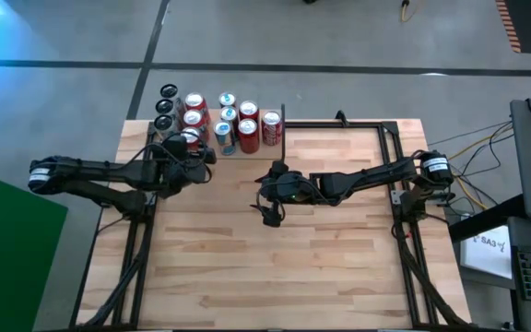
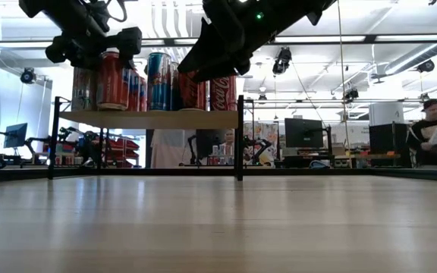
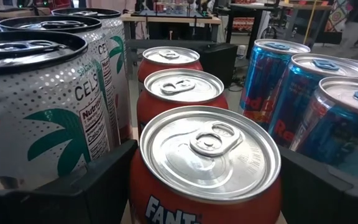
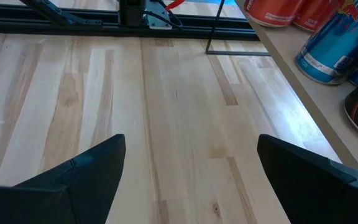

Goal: Place canned beverage on shelf
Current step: Put the red soda can on the shelf aligned with the other red soda cans

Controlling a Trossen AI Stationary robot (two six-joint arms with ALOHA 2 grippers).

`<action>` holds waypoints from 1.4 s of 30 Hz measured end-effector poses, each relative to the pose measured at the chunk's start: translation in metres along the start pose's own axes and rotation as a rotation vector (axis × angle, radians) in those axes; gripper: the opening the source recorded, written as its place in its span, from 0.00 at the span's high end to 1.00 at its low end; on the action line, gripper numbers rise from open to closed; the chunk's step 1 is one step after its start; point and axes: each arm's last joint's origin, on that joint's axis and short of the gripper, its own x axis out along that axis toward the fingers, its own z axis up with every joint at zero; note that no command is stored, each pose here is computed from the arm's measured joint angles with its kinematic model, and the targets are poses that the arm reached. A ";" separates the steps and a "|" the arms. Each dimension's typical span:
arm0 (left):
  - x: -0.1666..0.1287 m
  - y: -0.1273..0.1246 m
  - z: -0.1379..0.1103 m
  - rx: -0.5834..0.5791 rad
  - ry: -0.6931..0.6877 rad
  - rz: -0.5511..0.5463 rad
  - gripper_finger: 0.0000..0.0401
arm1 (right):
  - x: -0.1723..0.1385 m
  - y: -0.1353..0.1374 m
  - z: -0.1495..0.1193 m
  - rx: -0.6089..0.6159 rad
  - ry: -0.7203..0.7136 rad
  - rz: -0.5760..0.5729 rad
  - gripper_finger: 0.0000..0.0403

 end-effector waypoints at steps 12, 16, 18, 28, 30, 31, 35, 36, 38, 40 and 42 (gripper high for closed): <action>0.000 -0.001 0.000 0.001 -0.002 -0.002 0.21 | 0.000 0.000 0.000 0.000 0.000 0.000 0.12; 0.000 -0.001 0.000 0.001 0.001 -0.004 0.21 | 0.000 0.000 0.000 0.000 -0.001 0.000 0.12; 0.000 -0.001 0.000 0.009 0.002 -0.005 0.21 | 0.000 0.000 0.000 0.000 0.000 0.000 0.12; 0.000 -0.001 0.000 0.012 0.011 -0.013 0.21 | 0.000 0.000 0.000 0.006 0.000 0.000 0.12; 0.000 -0.001 0.000 0.011 0.011 -0.012 0.21 | 0.000 0.000 0.000 0.007 0.000 0.000 0.12; 0.000 -0.001 0.000 0.011 0.011 -0.012 0.21 | 0.000 0.000 0.000 0.007 0.000 0.000 0.12; 0.000 -0.001 0.000 0.011 0.011 -0.013 0.21 | 0.000 0.000 0.000 0.008 0.000 0.001 0.12; 0.000 -0.001 0.000 0.011 0.011 -0.013 0.21 | 0.000 0.000 0.000 0.008 0.000 0.000 0.12; 0.000 -0.001 0.000 0.011 0.011 -0.013 0.21 | 0.000 0.000 0.000 0.008 0.000 0.000 0.12; 0.000 -0.001 0.000 0.011 0.016 -0.017 0.21 | 0.000 0.000 0.000 0.008 0.000 0.001 0.12; 0.000 -0.001 0.000 0.011 0.017 -0.018 0.21 | 0.000 0.000 0.000 0.008 0.000 0.000 0.12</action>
